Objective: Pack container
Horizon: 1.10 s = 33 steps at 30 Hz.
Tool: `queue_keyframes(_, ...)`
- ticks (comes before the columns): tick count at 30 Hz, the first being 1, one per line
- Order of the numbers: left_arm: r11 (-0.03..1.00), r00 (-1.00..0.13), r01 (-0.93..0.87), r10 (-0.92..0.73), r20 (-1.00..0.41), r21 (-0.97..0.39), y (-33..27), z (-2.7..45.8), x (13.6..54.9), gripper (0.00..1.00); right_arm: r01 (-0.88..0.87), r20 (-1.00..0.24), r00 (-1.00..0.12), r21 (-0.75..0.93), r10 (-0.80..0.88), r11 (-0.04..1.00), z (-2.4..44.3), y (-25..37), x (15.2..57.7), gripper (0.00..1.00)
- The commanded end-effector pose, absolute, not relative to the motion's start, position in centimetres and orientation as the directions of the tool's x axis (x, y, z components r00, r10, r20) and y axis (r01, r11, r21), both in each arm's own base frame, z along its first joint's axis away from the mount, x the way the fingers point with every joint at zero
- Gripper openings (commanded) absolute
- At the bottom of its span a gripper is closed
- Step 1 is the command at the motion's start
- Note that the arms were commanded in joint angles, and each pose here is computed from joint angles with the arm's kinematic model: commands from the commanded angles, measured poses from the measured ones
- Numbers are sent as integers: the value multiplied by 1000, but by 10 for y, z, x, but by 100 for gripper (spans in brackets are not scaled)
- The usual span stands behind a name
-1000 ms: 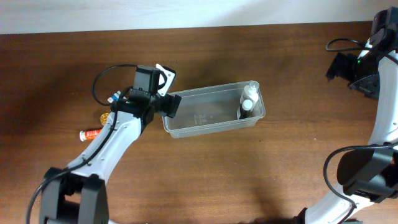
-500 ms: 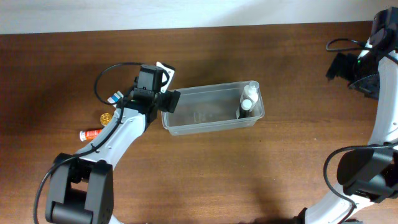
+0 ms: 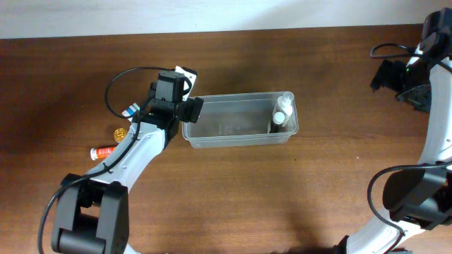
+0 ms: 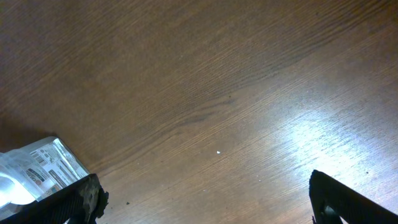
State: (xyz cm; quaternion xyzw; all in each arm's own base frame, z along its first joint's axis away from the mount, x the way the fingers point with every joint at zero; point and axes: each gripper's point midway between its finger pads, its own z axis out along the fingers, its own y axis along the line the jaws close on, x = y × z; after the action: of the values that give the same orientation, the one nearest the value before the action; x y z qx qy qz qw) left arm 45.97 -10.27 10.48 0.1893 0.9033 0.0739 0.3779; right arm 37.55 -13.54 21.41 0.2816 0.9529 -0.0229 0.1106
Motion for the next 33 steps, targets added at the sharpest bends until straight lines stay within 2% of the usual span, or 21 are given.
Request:
queue_keyframes(1,917,-634,279,399,-663,285,-104,121,463,99,549,-224,-811,23,540,835,213,-135,377,98)
queue_keyframes(12,929,-537,245,370,-758,279,-95,227,432,99,549,-224,-811,23,540,835,213,-135,377,98)
queue_keyframes(17,929,-512,261,363,-778,261,-95,250,413,99,549,-224,-811,23,540,835,213,-135,377,98)
queue_keyframes(22,933,-532,254,354,-769,254,-91,248,408,99,549,-224,-811,23,540,835,213,-135,377,98)
queue_keyframes(27,985,-638,112,171,-751,130,-69,233,399,99,549,-224,-811,23,540,835,213,-135,377,98)
queue_keyframes(33,997,-704,-67,-29,-710,26,-25,221,392,99,549,-224,-811,23,540,835,213,-135,377,98)
